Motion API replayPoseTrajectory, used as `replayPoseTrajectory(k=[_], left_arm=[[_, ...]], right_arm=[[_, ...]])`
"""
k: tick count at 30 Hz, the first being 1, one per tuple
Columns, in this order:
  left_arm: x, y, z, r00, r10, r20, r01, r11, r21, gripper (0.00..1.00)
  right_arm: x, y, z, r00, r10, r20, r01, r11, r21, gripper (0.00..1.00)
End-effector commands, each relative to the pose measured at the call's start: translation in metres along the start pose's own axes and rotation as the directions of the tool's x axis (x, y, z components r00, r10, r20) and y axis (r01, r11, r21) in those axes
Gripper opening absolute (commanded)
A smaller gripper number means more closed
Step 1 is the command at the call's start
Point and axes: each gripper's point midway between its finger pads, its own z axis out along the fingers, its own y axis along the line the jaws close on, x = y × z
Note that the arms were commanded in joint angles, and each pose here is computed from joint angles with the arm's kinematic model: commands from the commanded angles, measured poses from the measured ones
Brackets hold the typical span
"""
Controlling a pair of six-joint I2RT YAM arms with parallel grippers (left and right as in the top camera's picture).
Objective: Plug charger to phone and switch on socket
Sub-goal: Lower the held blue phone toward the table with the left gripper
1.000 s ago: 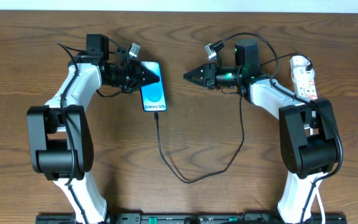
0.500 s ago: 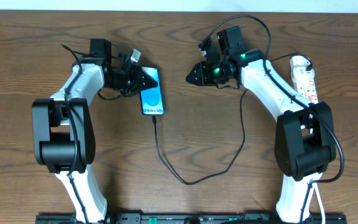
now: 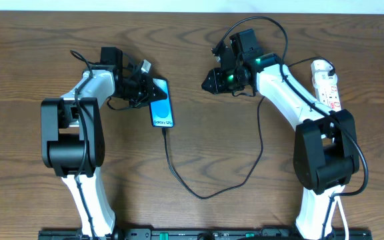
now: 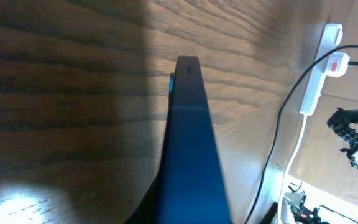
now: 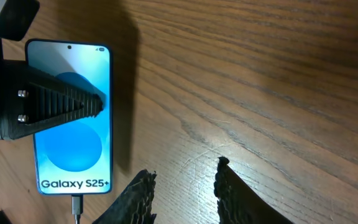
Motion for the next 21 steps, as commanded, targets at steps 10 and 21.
replayPoseTrajectory(k=[10, 21], left_arm=[[0.006, 0.022, 0.015, 0.998, -0.056, -0.042, 0.055, 0.998, -0.021, 0.07], [0.008, 0.038, 0.015, 0.99, -0.141, -0.029, 0.137, 0.985, -0.107, 0.08]], right_arm=[[-0.004, 0.003, -0.003, 1.0, -0.024, 0.007, 0.024, 1.0, 0.017, 0.32], [-0.003, 0.002, -0.003, 1.0, -0.024, 0.005, 0.024, 1.0, 0.018, 0.32]])
